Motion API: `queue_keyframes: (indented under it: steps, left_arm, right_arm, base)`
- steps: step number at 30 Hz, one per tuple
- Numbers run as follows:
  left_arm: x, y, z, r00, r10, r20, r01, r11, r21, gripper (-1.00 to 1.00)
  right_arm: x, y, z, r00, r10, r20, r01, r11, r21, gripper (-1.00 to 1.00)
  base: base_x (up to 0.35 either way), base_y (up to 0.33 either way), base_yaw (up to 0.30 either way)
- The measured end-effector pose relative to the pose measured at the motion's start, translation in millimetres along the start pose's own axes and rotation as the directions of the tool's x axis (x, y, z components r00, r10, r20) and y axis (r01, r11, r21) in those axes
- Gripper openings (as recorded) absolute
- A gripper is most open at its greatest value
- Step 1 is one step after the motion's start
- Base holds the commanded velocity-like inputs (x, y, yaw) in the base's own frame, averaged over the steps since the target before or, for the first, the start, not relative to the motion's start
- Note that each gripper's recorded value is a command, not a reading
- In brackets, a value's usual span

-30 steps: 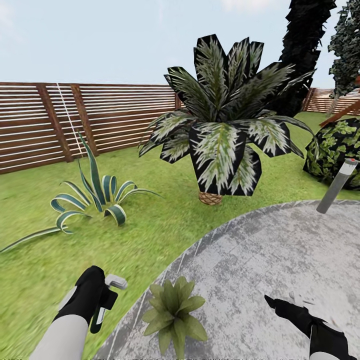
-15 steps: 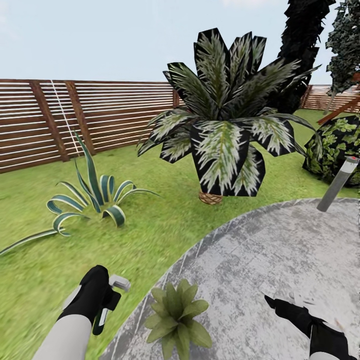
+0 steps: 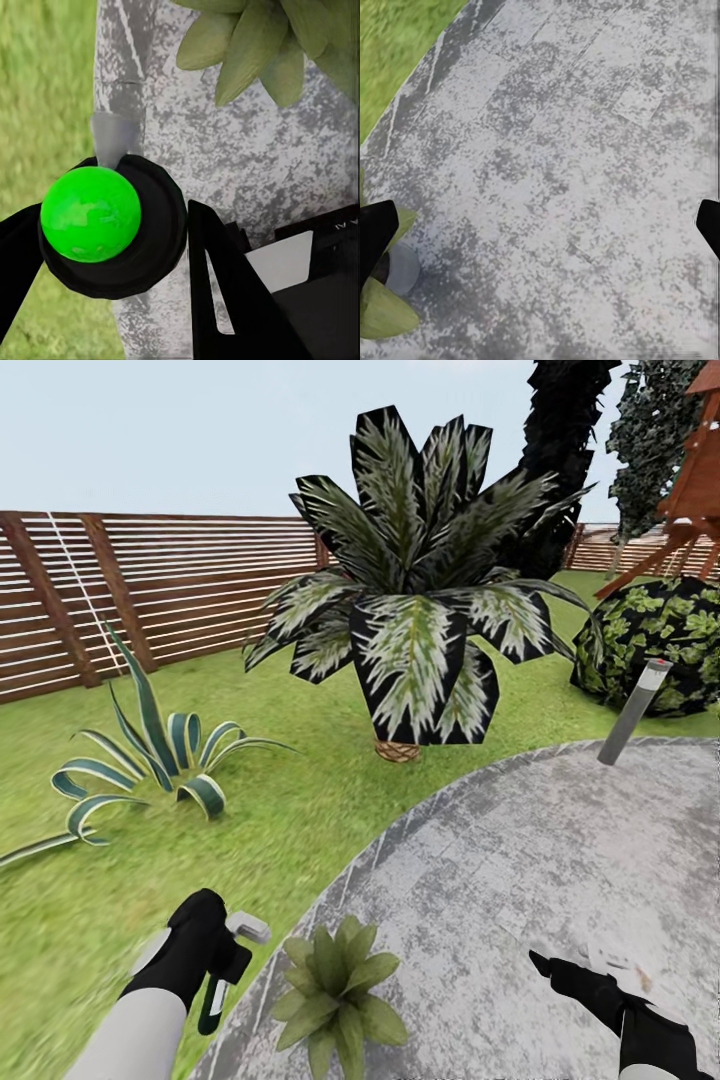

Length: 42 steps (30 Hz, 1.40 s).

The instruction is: Pick up the pesticide atomizer in the garden and spray insectifuge to fully cover both potted plants in the garden.

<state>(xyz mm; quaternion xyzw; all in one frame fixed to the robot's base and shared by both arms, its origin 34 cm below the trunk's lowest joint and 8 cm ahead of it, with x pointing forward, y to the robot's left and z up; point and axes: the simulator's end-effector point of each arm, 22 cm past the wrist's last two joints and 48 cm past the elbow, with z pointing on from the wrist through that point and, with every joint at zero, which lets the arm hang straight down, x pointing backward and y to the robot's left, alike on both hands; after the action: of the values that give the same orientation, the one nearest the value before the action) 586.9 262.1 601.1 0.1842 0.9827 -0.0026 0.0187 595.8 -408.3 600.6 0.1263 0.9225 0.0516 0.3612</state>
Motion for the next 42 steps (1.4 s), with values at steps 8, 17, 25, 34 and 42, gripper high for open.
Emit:
queue_keyframes:
  steps: [8, 17, 25, 34, 42]
  left_arm:
    - [10.2, -7.3, 8.8, 0.999, 0.006, -0.032, -0.005, 1.0, 0.021, -1.0]
    - [10.3, -8.2, 9.6, 0.999, 0.007, -0.033, -0.006, 1.0, 0.022, -1.0]
    - [11.3, -8.4, 11.5, 0.999, 0.008, -0.038, -0.007, 1.0, 0.023, -1.0]
    - [11.7, -8.5, 11.8, 0.999, 0.006, -0.039, -0.005, 1.0, 0.024, -1.0]
    - [13.5, -9.2, 15.4, 0.999, 0.008, -0.047, -0.007, 1.0, 0.026, -1.0]
  right_arm:
    - [1.4, 0.3, 0.3, 1.0, 0.004, -0.005, -0.004, 1.0, -0.001, 1.0]
    - [2.3, -0.4, 0.2, 1.0, 0.006, -0.007, -0.006, 1.0, 0.0, 1.0]
    - [4.8, -1.7, 0.8, 1.0, 0.01, -0.011, -0.01, 1.0, 0.003, 1.0]
    - [5.4, -1.7, 1.0, 1.0, 0.01, -0.012, -0.009, 1.0, 0.003, 1.0]
    - [9.1, -2.8, 2.6, 1.0, 0.01, -0.02, -0.01, 1.0, 0.005, 1.0]
  base:
    - [0.0, 0.217, -0.009]
    - [0.0, 0.083, -0.174]
    - [0.0, 0.001, -0.276]
    - [0.058, 0.22, -0.042]
    - [0.037, 0.08, 0.0]
